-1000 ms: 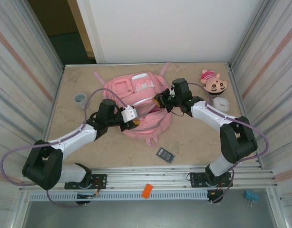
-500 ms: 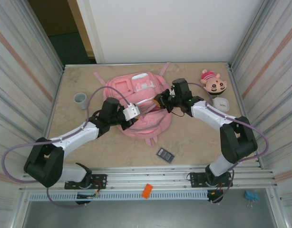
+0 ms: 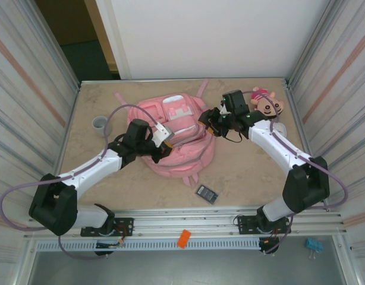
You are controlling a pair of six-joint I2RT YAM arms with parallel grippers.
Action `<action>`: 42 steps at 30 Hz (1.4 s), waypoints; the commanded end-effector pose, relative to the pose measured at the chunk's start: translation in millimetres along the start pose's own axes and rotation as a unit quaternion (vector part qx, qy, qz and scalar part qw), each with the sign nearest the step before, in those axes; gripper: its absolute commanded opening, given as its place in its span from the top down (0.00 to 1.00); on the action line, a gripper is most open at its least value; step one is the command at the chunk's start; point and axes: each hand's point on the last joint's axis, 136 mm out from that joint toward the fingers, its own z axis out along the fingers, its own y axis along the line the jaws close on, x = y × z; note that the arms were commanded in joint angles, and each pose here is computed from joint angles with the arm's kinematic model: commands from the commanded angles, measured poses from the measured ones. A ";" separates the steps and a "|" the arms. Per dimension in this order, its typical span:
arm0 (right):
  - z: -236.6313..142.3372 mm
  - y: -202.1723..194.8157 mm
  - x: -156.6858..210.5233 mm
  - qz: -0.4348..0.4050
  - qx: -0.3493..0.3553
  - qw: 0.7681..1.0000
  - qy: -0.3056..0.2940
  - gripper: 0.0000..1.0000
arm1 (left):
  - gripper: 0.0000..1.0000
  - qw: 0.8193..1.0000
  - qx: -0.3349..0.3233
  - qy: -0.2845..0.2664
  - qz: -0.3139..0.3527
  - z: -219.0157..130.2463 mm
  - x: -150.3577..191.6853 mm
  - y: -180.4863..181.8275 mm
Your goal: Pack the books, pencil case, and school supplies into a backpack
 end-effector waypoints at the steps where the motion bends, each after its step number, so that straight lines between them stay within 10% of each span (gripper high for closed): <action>1: -15.9 -3.9 37.6 -0.090 0.063 0.994 0.020 0.54 | 1.00 0.998 0.027 -0.009 -0.050 -8.2 -11.8 -7.8; 14: 41.6 7.1 105.7 -0.163 0.113 0.975 0.103 0.57 | 1.00 0.994 0.058 -0.022 -0.091 -5.9 -25.0 -6.6; 32: 46.0 -19.0 84.5 -0.178 0.208 0.960 0.060 0.79 | 1.00 0.993 0.057 -0.043 -0.098 -5.6 -41.2 -3.1; 42: 52.0 -9.6 83.4 -0.207 0.222 0.952 0.048 0.72 | 1.00 0.993 0.050 -0.047 -0.096 -7.0 -44.4 -2.4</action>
